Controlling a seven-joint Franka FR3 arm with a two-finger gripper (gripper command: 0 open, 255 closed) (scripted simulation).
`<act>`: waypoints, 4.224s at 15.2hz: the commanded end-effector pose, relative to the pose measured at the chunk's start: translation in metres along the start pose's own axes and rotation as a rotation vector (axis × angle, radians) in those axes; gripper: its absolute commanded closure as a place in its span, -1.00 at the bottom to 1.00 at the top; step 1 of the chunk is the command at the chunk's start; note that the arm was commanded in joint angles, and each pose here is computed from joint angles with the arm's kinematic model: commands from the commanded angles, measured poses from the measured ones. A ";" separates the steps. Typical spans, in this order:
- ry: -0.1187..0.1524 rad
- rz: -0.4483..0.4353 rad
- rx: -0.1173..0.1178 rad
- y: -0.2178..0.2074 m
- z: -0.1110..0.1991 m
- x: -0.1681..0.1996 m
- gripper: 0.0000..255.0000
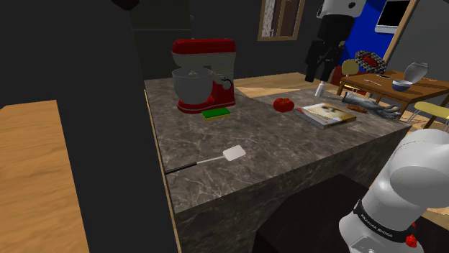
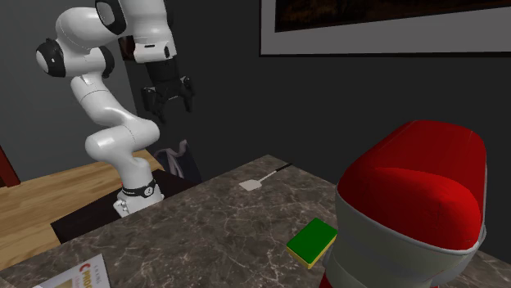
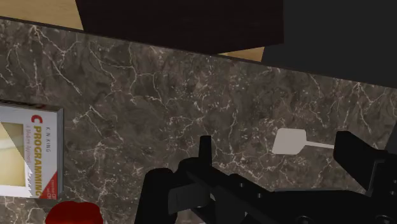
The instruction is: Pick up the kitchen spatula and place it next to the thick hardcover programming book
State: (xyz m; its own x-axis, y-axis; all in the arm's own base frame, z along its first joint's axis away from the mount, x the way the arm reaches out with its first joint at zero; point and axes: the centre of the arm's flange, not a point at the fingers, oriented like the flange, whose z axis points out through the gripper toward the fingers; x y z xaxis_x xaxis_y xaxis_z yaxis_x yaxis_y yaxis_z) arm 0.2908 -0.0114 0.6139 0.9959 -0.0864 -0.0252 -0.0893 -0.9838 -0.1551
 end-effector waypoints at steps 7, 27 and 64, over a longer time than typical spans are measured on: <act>-0.005 -0.251 -0.020 -0.028 0.049 0.057 -1.00; -0.022 -1.089 -0.085 -0.195 0.222 0.167 -1.00; -0.026 -1.332 -0.104 -0.254 0.282 0.171 1.00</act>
State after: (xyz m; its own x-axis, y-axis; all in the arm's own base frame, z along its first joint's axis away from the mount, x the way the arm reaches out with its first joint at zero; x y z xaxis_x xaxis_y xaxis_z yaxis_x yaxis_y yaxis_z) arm 0.4800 0.2681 0.3646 0.3219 0.9445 0.0664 0.9465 -0.3226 -0.0002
